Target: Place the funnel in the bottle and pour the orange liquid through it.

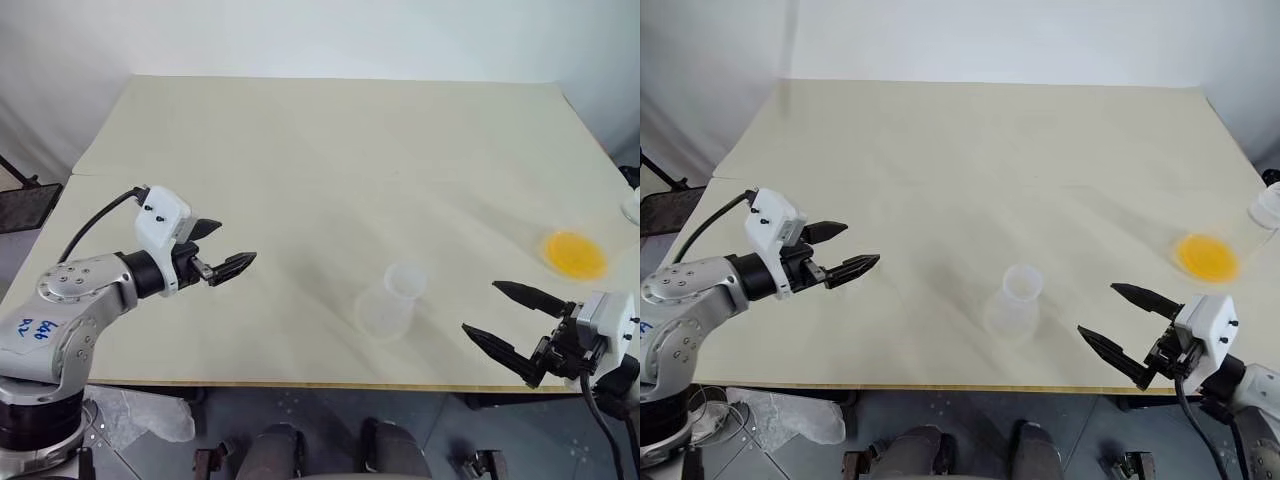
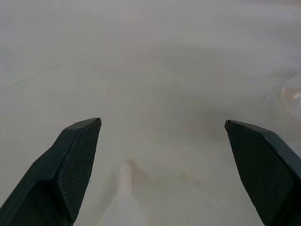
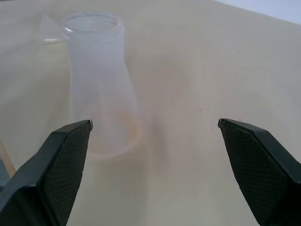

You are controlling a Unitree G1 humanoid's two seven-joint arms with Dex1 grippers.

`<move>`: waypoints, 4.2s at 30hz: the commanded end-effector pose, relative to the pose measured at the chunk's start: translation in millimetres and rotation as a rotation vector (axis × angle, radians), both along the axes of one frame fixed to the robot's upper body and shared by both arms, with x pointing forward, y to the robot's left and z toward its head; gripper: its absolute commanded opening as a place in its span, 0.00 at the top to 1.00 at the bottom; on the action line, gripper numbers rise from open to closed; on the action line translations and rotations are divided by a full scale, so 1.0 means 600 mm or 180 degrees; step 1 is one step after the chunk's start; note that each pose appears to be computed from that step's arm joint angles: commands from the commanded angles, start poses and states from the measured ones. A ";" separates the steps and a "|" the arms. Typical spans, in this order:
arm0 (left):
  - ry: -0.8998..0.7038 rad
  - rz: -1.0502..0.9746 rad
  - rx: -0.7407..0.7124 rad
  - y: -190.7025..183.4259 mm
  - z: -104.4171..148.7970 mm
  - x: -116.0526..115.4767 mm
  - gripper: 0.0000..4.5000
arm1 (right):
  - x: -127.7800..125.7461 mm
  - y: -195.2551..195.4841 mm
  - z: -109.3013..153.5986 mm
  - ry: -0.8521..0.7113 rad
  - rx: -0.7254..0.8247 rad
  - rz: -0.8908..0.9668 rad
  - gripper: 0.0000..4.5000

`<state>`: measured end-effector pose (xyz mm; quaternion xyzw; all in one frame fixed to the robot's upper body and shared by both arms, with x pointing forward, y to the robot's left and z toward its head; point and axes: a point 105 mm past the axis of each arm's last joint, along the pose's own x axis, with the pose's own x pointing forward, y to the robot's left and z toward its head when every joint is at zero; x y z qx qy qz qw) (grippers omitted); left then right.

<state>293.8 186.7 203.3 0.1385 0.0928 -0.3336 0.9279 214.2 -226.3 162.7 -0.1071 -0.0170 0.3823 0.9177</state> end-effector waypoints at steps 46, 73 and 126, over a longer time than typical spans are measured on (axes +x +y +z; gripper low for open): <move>-0.1482 0.0365 -0.2126 -0.021 0.243 0.152 0.00 | 0.031 0.023 0.019 -0.0226 -0.0031 0.0223 0.00; -0.0549 -0.0167 -0.0622 0.158 0.031 -0.033 0.00 | 0.006 0.022 0.015 -0.0082 -0.0053 0.0170 0.00; -0.0277 -0.0551 -0.0191 0.107 -0.111 0.048 0.62 | -0.103 0.049 0.036 -0.0165 0.0022 0.0606 0.00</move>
